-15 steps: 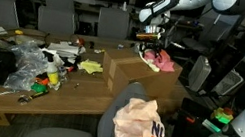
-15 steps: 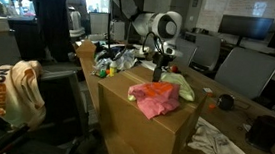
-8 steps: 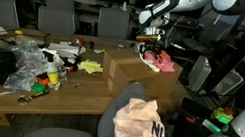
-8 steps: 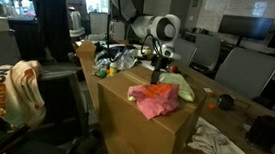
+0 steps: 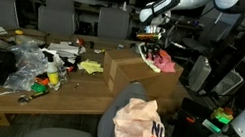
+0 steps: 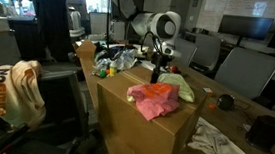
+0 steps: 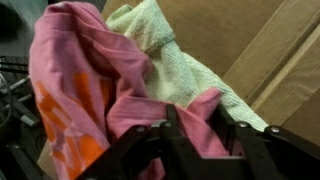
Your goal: Pick up the shirts on the box and put them on the chair.
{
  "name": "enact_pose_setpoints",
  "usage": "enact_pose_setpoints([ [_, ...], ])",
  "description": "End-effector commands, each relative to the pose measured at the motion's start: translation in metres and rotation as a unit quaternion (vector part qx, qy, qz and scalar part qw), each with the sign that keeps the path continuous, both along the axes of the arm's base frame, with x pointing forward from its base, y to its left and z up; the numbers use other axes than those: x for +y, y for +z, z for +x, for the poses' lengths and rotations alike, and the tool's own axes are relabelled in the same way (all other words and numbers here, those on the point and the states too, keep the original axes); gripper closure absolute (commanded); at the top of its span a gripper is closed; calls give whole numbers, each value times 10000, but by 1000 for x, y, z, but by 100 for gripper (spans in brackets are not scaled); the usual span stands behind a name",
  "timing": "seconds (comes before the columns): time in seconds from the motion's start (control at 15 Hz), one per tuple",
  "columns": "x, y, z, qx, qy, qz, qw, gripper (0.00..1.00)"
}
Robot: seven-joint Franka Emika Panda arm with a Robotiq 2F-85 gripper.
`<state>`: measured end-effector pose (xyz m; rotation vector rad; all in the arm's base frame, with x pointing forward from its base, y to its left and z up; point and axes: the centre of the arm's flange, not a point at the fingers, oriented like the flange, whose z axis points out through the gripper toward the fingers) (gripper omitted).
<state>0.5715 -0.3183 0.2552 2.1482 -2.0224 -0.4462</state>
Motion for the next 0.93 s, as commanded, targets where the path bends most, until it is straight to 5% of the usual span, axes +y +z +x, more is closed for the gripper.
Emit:
enact_pose_setpoints([
  [0.0,6,12,-13,-48,-66,-120,9999,89],
  [0.2,6,21,-17,-99,-81,-136,9998,100],
  [0.87,34,113,-59,-893,44,-119,9959,98],
])
